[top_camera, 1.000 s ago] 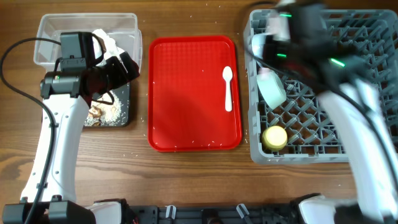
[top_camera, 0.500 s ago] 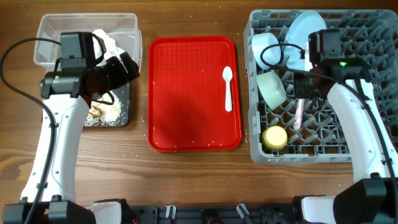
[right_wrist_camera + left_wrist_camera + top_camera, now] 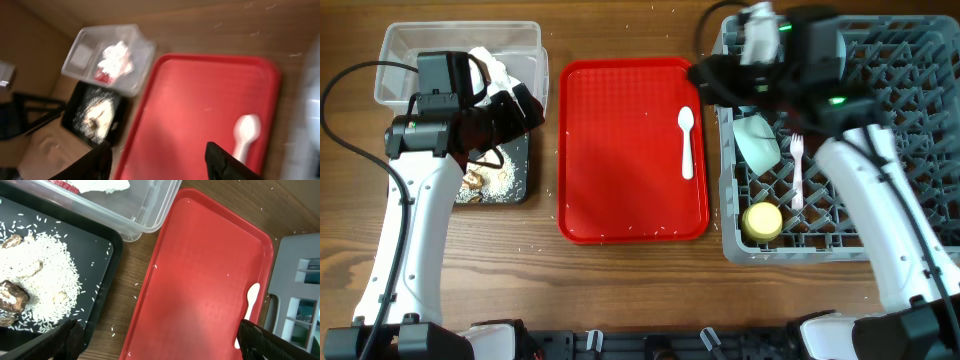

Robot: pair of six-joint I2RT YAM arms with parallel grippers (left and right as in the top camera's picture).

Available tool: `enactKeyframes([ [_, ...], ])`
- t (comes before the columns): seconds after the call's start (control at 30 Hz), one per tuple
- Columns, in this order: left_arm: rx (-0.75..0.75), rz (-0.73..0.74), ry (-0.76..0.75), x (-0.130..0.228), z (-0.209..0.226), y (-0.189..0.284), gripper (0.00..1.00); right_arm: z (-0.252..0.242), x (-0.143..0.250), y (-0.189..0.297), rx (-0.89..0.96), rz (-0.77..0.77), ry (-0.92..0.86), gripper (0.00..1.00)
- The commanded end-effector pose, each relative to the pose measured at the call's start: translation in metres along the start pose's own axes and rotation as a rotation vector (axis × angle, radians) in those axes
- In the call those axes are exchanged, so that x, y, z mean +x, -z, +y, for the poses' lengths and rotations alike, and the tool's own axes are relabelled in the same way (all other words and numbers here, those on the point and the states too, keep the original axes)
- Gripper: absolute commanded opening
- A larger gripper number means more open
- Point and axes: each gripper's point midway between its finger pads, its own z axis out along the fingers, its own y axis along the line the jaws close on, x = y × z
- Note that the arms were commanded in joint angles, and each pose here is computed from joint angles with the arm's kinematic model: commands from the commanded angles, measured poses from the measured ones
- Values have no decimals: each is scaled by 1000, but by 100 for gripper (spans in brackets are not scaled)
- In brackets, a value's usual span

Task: Sort waste into correct bins and load items into the dishwasher rack
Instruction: 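Pick the white spoon with the right gripper and insert it in the rack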

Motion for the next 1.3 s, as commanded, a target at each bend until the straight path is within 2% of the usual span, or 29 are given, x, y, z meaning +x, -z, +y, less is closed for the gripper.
enactKeyframes([
  [0.0, -1, -18, -4, -5, 0, 4, 100, -6, 8, -31, 216, 41, -76, 66],
  [0.13, -1, -18, -3, -5, 0, 4, 100, -44, 54, -90, 357, 321, -97, 65],
  [0.3, -1, -18, -3, -5, 0, 4, 100, -91, 110, -135, 473, 529, -137, 61],
  [0.63, -1, -18, -3, -5, 0, 4, 100, -135, 159, -162, 594, 661, -153, 58],
  [0.83, -1, -18, -4, -5, 0, 4, 100, -137, 163, -163, 590, 679, -133, 53],
  [0.9, -1, -18, -4, -5, 0, 4, 100, -140, 168, -162, 590, 706, -118, 42],
  [0.97, -1, -18, -4, -5, 0, 4, 100, -139, 170, -162, 586, 716, -111, 24],
  [1.07, -1, -18, -4, -5, 0, 4, 100, -136, 171, -163, 555, 729, -97, 4],
  [1.27, -1, -18, -4, -5, 0, 4, 100, -116, 160, -156, 473, 734, -77, 4],
])
